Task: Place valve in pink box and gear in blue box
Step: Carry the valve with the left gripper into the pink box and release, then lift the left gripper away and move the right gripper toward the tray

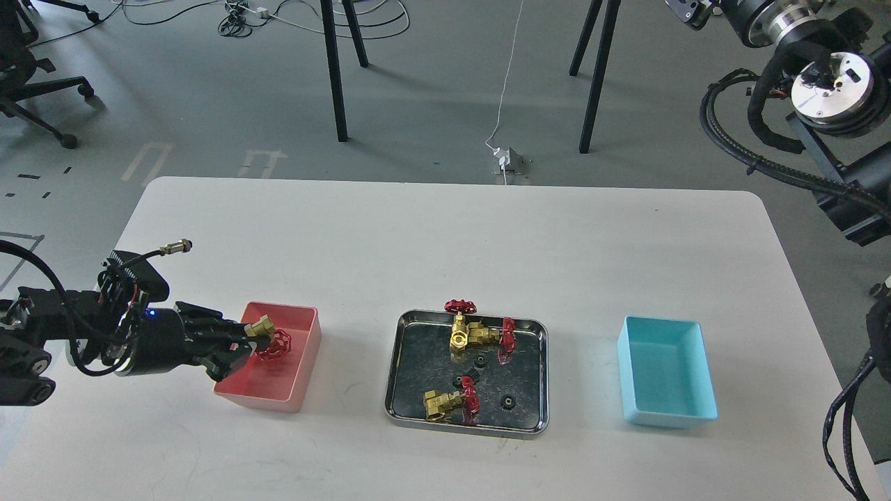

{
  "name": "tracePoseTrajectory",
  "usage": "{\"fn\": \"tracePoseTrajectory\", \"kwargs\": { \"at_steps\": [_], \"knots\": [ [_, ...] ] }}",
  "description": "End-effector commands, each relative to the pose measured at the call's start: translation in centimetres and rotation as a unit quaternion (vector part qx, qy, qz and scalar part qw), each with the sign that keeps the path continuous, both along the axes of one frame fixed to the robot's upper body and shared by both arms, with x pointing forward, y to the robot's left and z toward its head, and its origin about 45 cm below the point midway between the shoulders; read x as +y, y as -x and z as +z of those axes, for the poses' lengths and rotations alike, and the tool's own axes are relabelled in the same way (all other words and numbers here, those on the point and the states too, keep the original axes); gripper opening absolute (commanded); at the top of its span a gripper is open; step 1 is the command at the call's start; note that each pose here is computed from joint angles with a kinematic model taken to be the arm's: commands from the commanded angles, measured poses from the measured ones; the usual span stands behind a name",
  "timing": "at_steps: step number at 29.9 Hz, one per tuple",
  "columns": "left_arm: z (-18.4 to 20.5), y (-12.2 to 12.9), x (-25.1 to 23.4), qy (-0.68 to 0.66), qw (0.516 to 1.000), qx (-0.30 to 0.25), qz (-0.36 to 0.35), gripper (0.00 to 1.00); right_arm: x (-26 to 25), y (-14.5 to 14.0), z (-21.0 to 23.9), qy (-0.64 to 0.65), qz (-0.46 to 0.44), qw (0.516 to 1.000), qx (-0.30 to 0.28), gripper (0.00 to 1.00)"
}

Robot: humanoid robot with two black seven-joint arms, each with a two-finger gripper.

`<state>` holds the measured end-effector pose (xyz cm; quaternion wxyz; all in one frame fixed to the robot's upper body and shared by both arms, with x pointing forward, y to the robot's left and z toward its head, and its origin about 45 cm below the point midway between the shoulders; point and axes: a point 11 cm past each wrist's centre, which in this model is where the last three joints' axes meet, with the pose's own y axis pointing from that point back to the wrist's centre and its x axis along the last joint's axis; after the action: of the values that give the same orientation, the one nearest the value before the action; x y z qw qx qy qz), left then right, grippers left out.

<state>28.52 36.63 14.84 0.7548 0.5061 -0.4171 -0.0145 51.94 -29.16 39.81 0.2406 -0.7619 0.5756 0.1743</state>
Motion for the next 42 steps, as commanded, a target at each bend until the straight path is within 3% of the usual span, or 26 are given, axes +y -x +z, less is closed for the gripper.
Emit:
{"fn": "tracePoseTrajectory", "kwargs": {
  "at_steps": [1,9,13,17,21,24,26,29,32,38,42],
  "knots": [
    [-0.2,0.0,-0.5,0.002,1.0,0.002,-0.006,0.39,-0.5,0.1,-0.9,0.0,-0.005,1.0,0.008,1.0],
    [0.0,-0.5,-1.3,0.015,1.0,-0.007,-0.006,0.46,-0.8,0.4,-1.5,0.01,-0.003,1.0,0.013,1.0],
    [1.2,-2.0,-2.3,0.041,0.999,-0.033,0.006,0.54,1.5,0.8,-1.2,0.055,0.041,0.998,-0.003,1.0],
    [6.7,-6.2,-4.2,0.143,0.979,-0.131,0.059,0.61,4.9,2.2,-1.4,0.262,0.117,0.957,-0.044,1.0],
    [16.4,-10.0,-7.3,0.339,0.903,-0.212,0.16,0.66,7.6,4.9,-3.1,0.474,0.239,0.843,-0.09,1.0],
    [20.6,-11.8,-9.3,0.472,0.837,-0.145,0.236,0.81,8.2,6.8,-2.9,0.575,0.301,0.751,-0.119,1.0],
    [23.3,-13.0,-11.6,0.558,0.784,-0.089,0.257,0.85,9.0,7.5,-2.4,0.634,0.308,0.694,-0.146,1.0],
    [25.8,-13.9,-15.0,0.66,0.707,0.023,0.253,0.92,11.0,8.9,-2.5,0.713,0.321,0.592,-0.195,1.0],
    [28.2,-13.8,-18.0,0.727,0.643,0.103,0.216,0.93,13.7,11.7,-4.1,0.748,0.354,0.505,-0.246,1.0],
    [27.5,-14.8,-22.3,0.803,0.525,0.182,0.215,0.93,15.7,18.7,-12.0,0.779,0.45,0.326,-0.291,0.96],
    [25.8,-14.5,-23.1,0.817,0.488,0.21,0.225,0.93,14.7,20.1,-14.9,0.779,0.481,0.294,-0.274,0.89]
  ]
}}
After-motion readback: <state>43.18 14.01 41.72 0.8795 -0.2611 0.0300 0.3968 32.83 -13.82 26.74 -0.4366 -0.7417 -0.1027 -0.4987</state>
